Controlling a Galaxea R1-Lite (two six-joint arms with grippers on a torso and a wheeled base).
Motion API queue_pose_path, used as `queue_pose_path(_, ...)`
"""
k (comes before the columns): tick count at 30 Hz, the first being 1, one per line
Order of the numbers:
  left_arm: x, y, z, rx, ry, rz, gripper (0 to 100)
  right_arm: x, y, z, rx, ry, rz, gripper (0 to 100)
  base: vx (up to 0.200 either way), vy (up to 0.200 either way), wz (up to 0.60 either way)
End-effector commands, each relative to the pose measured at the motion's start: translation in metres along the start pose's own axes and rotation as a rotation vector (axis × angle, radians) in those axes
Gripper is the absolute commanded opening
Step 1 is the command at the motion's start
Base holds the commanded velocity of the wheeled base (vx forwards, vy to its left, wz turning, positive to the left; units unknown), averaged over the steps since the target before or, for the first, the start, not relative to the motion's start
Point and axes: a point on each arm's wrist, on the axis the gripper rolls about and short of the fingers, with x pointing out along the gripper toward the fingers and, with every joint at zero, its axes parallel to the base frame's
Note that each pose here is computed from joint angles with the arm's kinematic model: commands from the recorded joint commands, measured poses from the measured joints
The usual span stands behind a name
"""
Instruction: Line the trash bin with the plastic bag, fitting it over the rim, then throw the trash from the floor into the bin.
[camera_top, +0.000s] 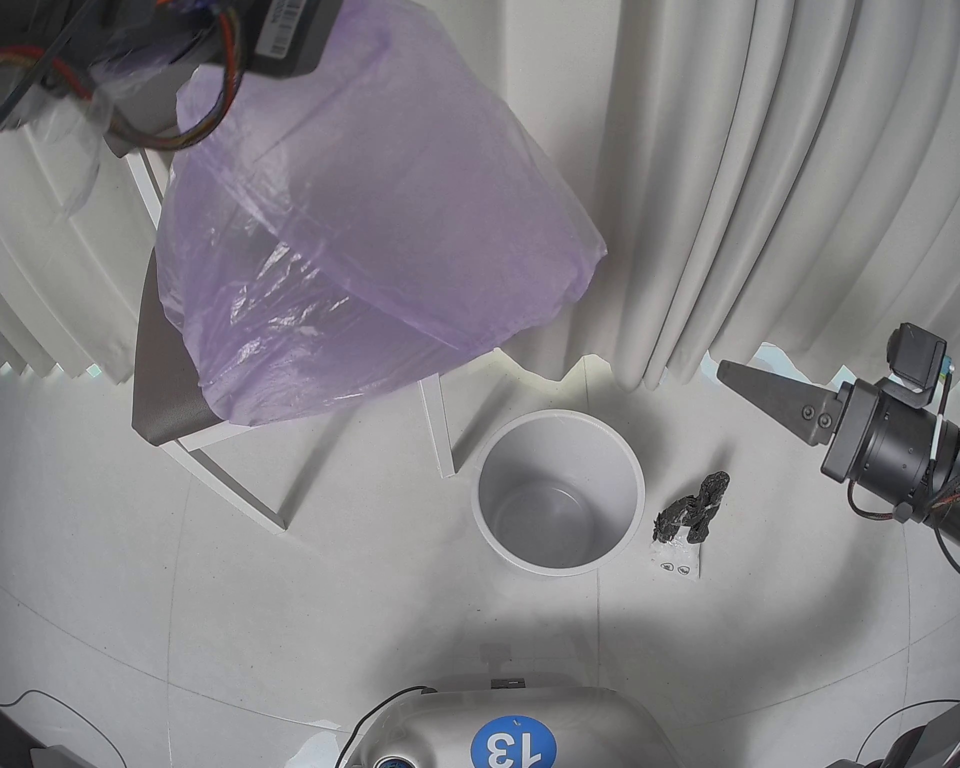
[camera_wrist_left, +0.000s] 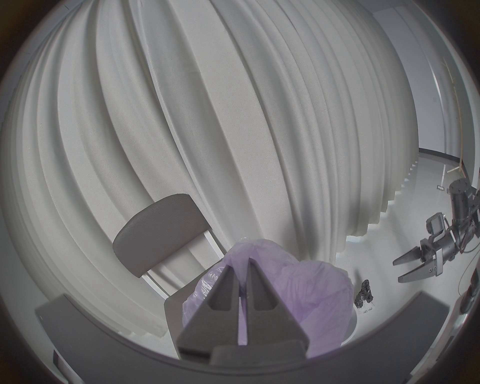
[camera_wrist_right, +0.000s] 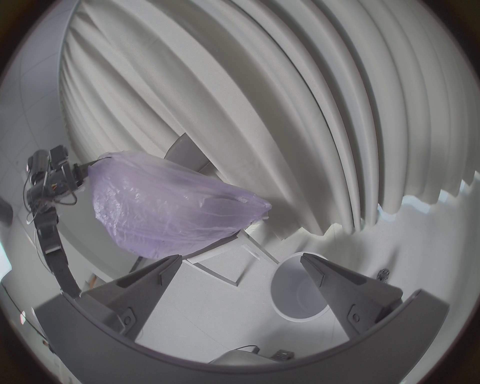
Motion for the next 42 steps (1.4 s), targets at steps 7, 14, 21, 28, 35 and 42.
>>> queue_pose_path(7, 0.003, -0.021, 0.013, 0.012, -0.016, -0.052, 0, 0.026, 0.004, 0.006, 0.232, 0.007, 0.008, 100, 0.0, 0.0, 0.0)
queue_pose_path(14, 0.002, -0.029, 0.018, 0.0, -0.037, -0.082, 0, 0.025, 0.005, 0.008, 0.25, 0.006, 0.018, 100, 0.0, 0.0, 0.0)
queue_pose_path(21, -0.002, -0.039, 0.026, -0.018, -0.068, -0.124, 0, 0.031, 0.004, 0.001, 0.253, 0.055, 0.034, 100, 0.0, 0.0, 0.0)
queue_pose_path(28, -0.003, -0.035, 0.028, -0.028, -0.081, -0.13, 0, 0.045, -0.009, -0.007, 0.261, 0.079, -0.016, 100, 0.0, 0.0, 0.0)
queue_pose_path(35, -0.002, -0.039, 0.024, 0.005, -0.083, -0.173, 0, 0.042, -0.032, 0.009, 0.317, 0.06, -0.014, 100, 0.0, 0.0, 0.0)
queue_pose_path(42, 0.004, -0.045, 0.017, 0.168, 0.004, -0.215, 0, 0.031, -0.052, 0.025, 0.333, 0.034, -0.015, 100, 0.0, 0.0, 0.0)
